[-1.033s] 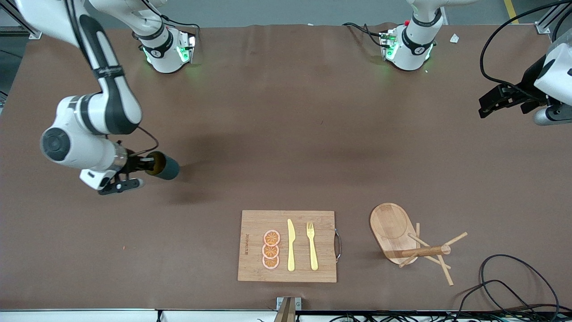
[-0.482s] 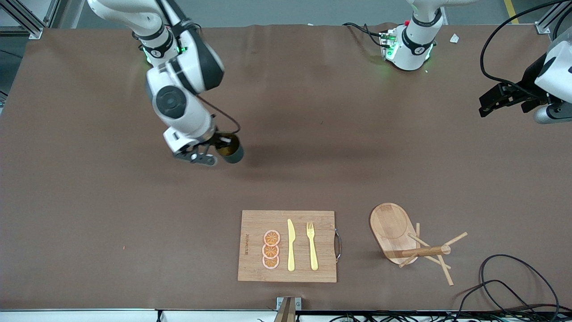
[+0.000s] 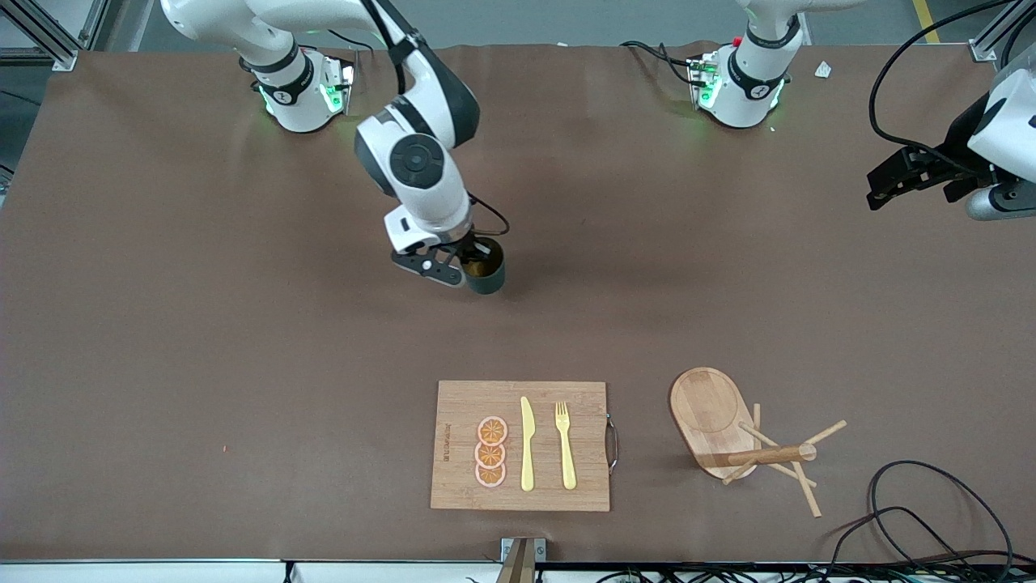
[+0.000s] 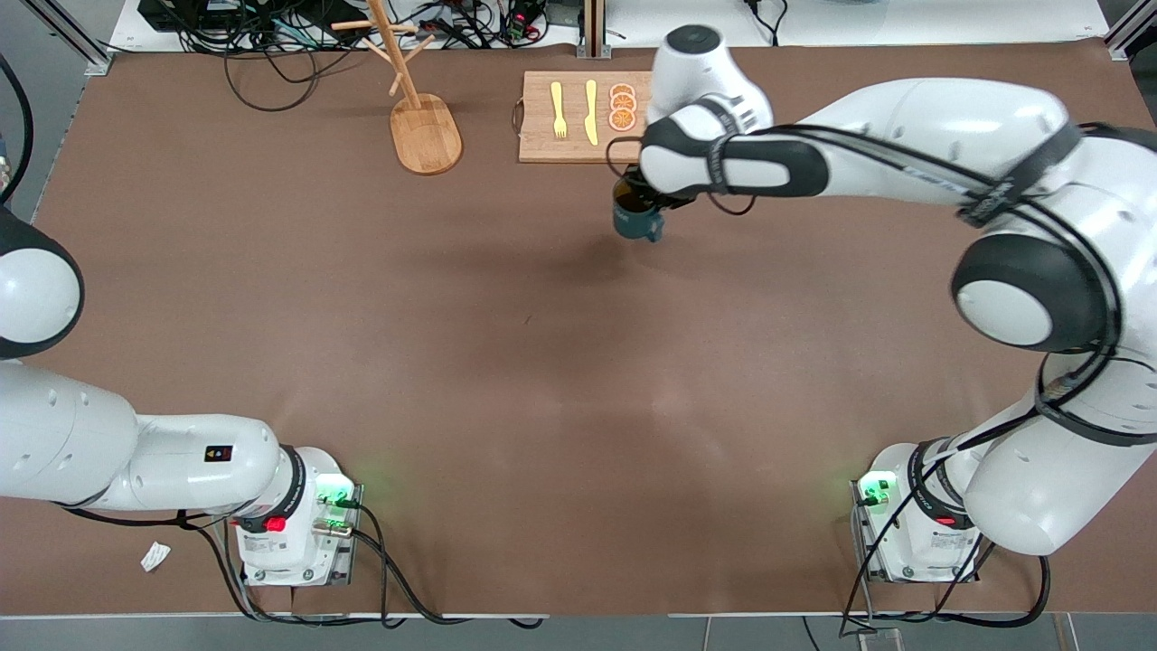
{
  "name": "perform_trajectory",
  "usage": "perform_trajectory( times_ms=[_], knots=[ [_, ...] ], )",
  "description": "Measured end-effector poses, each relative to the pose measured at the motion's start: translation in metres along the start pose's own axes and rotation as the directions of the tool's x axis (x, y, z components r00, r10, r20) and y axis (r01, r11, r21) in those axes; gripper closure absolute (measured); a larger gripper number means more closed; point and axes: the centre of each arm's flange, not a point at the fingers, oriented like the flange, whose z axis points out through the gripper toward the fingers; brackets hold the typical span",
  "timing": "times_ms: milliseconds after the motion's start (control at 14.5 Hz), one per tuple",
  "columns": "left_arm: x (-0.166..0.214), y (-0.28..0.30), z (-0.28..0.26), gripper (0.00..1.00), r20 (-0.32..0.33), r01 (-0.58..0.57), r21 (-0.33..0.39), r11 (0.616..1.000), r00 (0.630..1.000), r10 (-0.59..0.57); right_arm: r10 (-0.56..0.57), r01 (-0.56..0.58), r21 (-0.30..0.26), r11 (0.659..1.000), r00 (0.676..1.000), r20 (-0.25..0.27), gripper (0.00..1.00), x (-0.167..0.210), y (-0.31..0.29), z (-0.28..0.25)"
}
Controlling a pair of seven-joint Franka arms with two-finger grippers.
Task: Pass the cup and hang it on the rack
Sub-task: 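Lift the teal mug and carry it toward the table center, then lower the mug and open the right gripper while the left gripper approaches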
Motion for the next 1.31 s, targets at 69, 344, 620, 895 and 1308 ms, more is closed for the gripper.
perform_trajectory(
  times_ms=[69, 344, 620, 895, 1308],
  knots=[
    [0.0, 0.0, 0.0, 0.0, 0.0, 0.0, 0.0, 1.0, 1.0, 0.0, 0.008, -0.008, -0.003, 1.0, 1.0, -0.001, 0.96, -0.007, -0.01, 0.008],
    [-0.002, 0.002, -0.003, 0.0, -0.006, -0.003, -0.001, 1.0, 1.0, 0.003, 0.029, -0.029, -0.011, 1.0, 1.0, -0.004, 0.96, -0.026, -0.041, 0.034],
    [-0.003, 0.006, -0.004, 0.0, -0.008, -0.012, -0.002, 1.0, 1.0, 0.012, 0.051, -0.051, 0.0, 0.999, 0.999, -0.014, 0.96, -0.027, -0.051, 0.059],
    [-0.002, 0.033, 0.0, 0.0, -0.009, -0.048, -0.066, 0.997, 0.999, 0.048, 0.062, -0.062, 0.012, 0.998, 0.998, -0.02, 0.95, -0.03, -0.056, 0.064],
    [-0.006, 0.131, 0.024, 0.0, -0.027, -0.201, -0.095, 0.975, 0.98, 0.199, 0.06, -0.059, 0.03, 0.998, 0.998, -0.024, 0.46, -0.029, -0.065, 0.05]
  ],
)
